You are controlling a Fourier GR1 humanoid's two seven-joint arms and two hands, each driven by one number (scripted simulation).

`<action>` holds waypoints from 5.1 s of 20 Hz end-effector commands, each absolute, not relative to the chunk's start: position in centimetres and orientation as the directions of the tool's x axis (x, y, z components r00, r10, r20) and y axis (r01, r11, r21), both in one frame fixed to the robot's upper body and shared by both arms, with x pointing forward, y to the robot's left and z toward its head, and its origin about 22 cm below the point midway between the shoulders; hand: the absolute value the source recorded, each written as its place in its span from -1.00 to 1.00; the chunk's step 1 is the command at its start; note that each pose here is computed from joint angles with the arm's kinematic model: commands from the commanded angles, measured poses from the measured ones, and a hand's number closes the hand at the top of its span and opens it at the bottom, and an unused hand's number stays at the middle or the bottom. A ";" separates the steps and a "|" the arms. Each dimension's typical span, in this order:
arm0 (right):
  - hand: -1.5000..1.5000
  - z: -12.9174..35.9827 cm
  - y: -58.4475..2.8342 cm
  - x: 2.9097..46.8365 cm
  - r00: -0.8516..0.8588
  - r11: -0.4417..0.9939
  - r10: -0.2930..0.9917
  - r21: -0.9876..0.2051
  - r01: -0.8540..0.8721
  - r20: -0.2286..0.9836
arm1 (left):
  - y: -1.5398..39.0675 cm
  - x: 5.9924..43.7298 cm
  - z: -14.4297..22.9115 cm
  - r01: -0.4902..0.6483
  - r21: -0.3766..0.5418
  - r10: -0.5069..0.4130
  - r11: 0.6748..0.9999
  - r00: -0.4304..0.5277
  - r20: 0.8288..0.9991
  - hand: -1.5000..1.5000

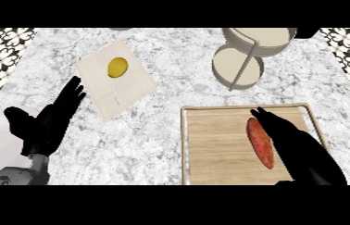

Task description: Pick the sweet potato from the tray and place it in the tiered basket

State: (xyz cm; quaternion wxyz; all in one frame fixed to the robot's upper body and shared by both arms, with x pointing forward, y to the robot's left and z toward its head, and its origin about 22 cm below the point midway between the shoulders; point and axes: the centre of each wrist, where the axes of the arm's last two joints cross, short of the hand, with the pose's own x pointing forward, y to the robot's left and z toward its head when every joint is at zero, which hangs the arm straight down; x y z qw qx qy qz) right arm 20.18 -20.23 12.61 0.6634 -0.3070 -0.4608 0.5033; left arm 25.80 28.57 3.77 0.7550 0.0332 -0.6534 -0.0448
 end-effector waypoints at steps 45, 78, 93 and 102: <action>1.00 10.1 -45.6 28.7 -0.021 0.012 1.000 -0.991 -0.132 0.015 | 28.3 26.4 4.2 0.054 0.094 -0.100 0.994 0.121 0.988 0.00; 1.00 23.1 -33.4 40.7 -0.485 0.628 0.677 -0.778 -0.012 0.554 | 28.5 26.0 3.1 0.038 0.112 -0.117 0.993 0.151 0.982 0.00; 1.00 20.9 -29.4 42.4 -0.371 0.589 0.726 -0.802 -0.099 0.579 | 27.8 25.2 2.8 0.022 0.101 -0.103 0.995 0.144 0.984 0.00; 1.00 15.8 -25.3 43.4 -0.379 0.538 0.781 -0.843 0.005 0.497 | 27.7 25.5 3.8 0.026 0.110 -0.112 0.994 0.127 0.985 0.00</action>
